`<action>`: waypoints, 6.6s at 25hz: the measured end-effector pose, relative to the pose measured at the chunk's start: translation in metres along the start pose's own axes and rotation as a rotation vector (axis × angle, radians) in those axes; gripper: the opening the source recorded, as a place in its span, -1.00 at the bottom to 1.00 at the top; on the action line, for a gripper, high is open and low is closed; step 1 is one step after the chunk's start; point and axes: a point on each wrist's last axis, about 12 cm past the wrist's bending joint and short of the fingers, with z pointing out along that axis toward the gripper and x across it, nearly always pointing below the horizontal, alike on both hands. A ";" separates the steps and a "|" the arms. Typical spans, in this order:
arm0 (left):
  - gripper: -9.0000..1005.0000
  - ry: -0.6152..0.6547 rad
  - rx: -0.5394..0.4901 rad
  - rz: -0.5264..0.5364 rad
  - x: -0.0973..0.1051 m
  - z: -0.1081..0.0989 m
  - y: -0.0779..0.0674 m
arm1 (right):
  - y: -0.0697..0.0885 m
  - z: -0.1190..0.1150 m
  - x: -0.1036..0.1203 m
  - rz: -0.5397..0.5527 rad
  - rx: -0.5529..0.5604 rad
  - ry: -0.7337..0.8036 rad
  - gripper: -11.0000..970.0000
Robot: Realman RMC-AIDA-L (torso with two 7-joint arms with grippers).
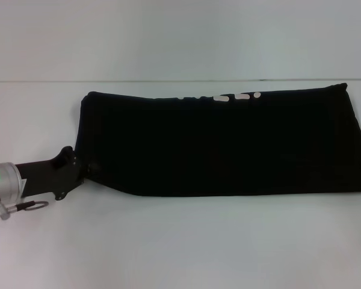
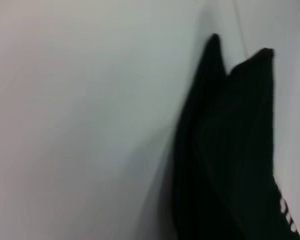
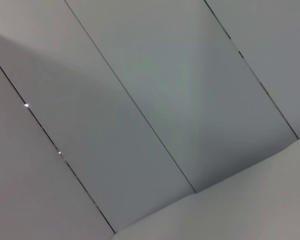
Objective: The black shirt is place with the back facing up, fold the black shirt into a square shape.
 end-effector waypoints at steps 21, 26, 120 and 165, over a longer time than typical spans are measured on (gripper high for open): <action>-0.97 -0.367 -0.045 0.013 -0.035 -0.089 0.059 | -0.003 -0.004 -0.006 0.040 -0.003 0.003 0.63; -0.97 -0.415 -0.036 -0.029 -0.033 -0.102 0.070 | -0.003 -0.007 -0.005 0.042 0.000 0.006 0.63; 0.57 0.085 0.315 0.426 0.001 -0.017 -0.070 | 0.075 0.159 0.054 -0.209 0.100 0.943 0.63; 0.57 0.045 0.324 0.417 -0.002 -0.015 -0.072 | 0.080 0.164 0.050 -0.154 0.113 0.933 -0.91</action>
